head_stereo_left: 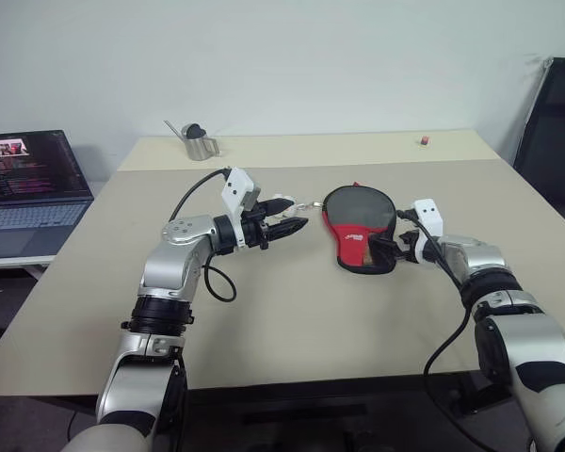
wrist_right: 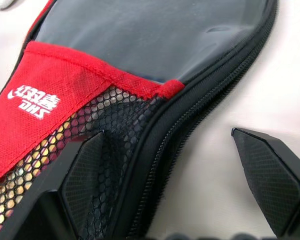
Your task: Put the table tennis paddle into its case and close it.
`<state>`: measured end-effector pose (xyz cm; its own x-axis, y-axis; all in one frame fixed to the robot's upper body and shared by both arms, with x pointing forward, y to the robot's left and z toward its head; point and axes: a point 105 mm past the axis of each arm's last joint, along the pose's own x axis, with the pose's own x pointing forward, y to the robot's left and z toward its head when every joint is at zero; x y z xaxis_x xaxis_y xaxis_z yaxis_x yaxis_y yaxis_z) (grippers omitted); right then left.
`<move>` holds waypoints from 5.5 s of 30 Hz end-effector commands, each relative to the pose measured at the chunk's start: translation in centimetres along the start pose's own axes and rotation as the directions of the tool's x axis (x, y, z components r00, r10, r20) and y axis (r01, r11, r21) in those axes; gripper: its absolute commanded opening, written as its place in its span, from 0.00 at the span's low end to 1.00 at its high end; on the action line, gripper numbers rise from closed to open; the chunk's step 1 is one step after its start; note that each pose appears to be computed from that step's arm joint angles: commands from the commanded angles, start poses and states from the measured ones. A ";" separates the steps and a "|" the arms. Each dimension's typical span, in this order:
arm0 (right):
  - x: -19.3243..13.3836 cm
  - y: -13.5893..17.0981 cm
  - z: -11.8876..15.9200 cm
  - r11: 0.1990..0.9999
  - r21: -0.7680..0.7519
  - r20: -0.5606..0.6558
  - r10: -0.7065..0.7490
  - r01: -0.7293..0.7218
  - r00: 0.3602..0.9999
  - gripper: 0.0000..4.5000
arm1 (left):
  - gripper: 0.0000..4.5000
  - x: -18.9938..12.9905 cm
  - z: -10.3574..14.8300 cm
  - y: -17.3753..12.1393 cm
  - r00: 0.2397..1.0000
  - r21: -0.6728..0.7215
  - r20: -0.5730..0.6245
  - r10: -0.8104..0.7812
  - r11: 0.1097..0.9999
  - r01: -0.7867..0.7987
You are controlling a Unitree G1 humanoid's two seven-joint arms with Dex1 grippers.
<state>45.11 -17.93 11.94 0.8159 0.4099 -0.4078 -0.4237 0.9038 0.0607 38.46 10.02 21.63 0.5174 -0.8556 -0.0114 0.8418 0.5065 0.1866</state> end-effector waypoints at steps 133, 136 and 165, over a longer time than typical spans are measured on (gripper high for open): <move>-4.0 18.0 -3.5 0.880 -0.254 0.124 0.442 -0.402 0.888 1.00 | 1.00 -1.2 -5.2 5.5 0.929 -0.031 -0.260 0.263 0.959 -0.281; -3.9 18.3 -3.4 0.882 -0.251 0.130 0.440 -0.400 0.889 1.00 | 1.00 0.4 -5.7 6.1 0.922 -0.035 -0.293 0.253 0.961 -0.275; -3.8 17.4 -5.4 0.925 -0.192 0.083 0.347 -0.327 0.934 1.00 | 0.04 3.4 -10.0 4.7 0.863 -0.063 -0.417 0.284 0.938 -0.340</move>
<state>33.09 -4.60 9.69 0.6695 0.6891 -0.2772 -0.7179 0.6961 -0.0033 45.56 10.35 12.10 0.7389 -0.5523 -0.3861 0.6295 0.7702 0.1030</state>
